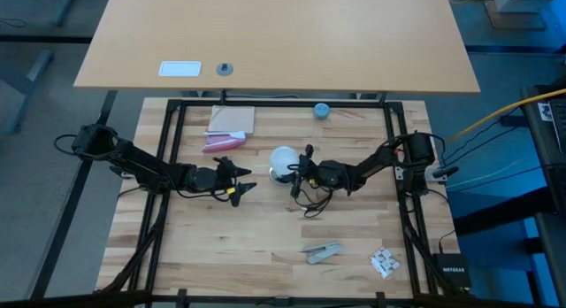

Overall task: Screw lightbulb
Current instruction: Remove the lightbulb from the lamp

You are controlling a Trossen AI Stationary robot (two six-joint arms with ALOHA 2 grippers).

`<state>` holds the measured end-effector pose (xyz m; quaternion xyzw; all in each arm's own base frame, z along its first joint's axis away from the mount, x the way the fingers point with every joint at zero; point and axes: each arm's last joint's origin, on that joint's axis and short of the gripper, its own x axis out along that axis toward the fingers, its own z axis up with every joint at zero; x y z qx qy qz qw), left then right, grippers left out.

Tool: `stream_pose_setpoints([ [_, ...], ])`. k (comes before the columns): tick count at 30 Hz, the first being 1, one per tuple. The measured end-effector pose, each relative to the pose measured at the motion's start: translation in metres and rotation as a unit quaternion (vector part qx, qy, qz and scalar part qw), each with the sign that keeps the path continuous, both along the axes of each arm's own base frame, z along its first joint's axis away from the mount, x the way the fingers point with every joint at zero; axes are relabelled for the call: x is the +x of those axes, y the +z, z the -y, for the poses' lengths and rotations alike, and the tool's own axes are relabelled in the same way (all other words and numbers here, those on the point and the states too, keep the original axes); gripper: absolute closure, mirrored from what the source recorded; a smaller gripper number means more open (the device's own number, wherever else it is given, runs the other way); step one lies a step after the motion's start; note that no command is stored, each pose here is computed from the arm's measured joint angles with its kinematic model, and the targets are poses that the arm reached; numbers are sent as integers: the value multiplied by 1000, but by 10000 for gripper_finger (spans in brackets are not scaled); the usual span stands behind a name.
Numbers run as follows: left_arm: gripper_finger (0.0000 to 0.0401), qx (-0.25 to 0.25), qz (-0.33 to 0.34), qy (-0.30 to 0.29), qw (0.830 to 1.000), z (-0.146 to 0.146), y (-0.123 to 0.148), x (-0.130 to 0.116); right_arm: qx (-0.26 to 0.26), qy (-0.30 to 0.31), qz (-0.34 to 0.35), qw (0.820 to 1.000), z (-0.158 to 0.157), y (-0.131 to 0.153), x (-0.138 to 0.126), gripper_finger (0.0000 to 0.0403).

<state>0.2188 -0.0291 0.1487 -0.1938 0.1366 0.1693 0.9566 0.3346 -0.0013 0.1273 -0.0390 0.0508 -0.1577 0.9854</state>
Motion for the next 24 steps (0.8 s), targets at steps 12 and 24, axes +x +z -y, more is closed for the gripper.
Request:
stream_pose_setpoints([
  [12, 136, -56, 21, 7, 998, 5, 1, 3, -2, -3, 65, 998, 1, 14, 3, 247],
  [24, 136, -167, 76, 51, 982, 22, -16, 61, -66, -8, 84, 994, 5, 36, 23, 246],
])
